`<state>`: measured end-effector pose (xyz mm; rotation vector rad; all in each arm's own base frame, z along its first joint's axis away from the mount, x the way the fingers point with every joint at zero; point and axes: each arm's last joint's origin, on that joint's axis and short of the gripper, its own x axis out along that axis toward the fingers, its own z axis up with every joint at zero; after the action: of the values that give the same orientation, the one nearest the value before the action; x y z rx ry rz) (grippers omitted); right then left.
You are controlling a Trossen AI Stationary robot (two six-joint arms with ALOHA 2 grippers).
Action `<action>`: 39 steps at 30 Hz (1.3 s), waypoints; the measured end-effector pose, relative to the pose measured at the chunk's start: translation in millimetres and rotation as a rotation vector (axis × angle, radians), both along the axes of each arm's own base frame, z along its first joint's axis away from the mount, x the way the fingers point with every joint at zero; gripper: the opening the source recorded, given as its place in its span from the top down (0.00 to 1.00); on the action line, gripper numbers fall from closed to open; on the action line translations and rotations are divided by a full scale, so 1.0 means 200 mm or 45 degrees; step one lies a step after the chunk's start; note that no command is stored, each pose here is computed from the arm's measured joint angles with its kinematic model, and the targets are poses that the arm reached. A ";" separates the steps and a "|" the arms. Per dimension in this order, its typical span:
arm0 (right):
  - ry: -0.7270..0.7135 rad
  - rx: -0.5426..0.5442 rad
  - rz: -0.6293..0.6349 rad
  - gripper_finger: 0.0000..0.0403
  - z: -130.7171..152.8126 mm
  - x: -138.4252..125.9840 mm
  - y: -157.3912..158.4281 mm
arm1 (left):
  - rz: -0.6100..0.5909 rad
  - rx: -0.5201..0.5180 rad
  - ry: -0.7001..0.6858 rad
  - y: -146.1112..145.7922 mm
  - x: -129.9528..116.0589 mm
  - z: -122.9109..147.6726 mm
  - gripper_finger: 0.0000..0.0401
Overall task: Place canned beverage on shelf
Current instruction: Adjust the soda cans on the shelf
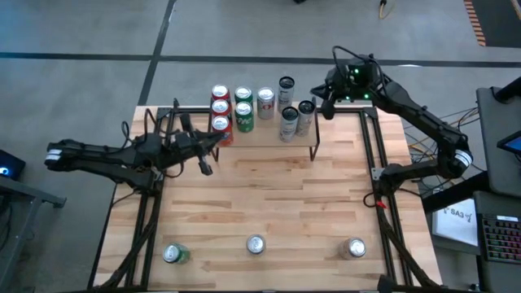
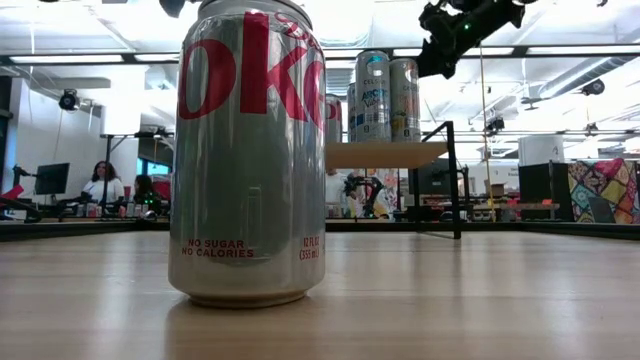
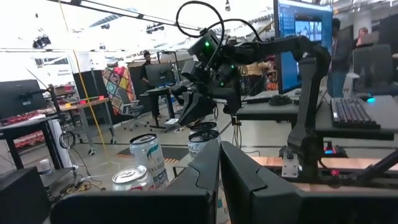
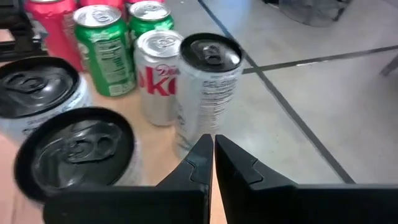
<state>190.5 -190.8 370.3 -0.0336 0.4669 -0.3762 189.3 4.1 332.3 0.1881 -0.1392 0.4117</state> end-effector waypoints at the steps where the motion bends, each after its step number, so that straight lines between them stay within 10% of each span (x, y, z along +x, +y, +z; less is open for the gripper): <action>1: -0.003 0.007 0.012 0.98 -0.01 0.00 0.00 | 0.000 0.004 0.008 0.00 0.01 0.00 1.00; 39: -0.037 0.071 0.146 0.98 0.03 -0.07 0.13 | 0.004 0.021 0.033 0.00 0.05 0.00 1.00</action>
<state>176.9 -163.9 375.6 -0.0006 0.4448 -0.2507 198.6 3.7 332.1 0.2095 -0.1172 0.4108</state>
